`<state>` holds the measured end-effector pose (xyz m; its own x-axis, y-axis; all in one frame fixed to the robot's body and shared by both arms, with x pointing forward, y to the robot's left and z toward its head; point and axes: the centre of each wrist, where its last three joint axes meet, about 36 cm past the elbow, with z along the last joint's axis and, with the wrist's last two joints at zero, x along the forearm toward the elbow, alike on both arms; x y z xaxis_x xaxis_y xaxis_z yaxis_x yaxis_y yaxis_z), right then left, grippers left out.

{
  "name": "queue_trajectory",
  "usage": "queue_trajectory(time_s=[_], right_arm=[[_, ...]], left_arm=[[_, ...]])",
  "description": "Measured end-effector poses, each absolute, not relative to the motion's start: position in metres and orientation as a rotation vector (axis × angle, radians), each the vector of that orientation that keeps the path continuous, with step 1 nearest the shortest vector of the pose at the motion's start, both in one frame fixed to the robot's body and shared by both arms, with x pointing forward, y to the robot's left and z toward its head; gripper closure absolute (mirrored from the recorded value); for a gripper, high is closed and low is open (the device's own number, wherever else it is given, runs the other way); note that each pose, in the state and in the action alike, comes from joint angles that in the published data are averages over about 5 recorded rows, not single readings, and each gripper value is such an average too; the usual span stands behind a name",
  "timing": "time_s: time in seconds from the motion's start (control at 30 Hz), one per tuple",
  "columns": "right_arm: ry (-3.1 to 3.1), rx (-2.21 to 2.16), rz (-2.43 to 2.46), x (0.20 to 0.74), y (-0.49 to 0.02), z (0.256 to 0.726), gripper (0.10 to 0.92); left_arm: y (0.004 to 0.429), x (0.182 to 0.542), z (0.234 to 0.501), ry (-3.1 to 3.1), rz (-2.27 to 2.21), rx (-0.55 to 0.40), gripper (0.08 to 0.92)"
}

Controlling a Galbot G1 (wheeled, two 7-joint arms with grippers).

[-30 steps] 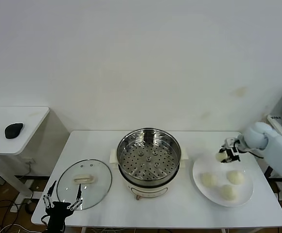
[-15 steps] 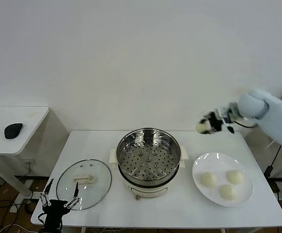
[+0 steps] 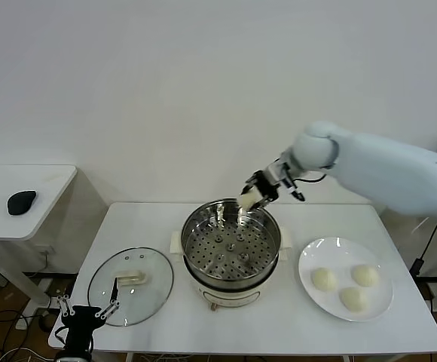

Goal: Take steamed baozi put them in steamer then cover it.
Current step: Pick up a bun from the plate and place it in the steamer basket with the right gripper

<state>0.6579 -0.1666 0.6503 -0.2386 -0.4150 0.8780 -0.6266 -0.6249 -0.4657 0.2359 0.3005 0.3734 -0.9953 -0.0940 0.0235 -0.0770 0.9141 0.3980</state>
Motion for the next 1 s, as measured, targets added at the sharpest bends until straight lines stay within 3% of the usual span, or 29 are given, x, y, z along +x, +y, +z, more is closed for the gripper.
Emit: queue_trajectory(time_s=[0.73,0.83,1.0], right_arm=[[-0.693,2.014,2.314,0.672,-0.103,0.586,0.550],[-0.657,2.015,2.338,0.676,-0.101,0.582,0.519],[-0.619,2.015,2.368,0.682,-0.101,0.577,0.402]], left_arm=[[0.300,0.242,0.373,-3.043,-0.623,0.143,0.177],[0.300,0.242,0.373,-3.043,-0.623,0.143,0.177],[0.299,0.242,0.374,-3.046,-0.622,0.143,0.177]])
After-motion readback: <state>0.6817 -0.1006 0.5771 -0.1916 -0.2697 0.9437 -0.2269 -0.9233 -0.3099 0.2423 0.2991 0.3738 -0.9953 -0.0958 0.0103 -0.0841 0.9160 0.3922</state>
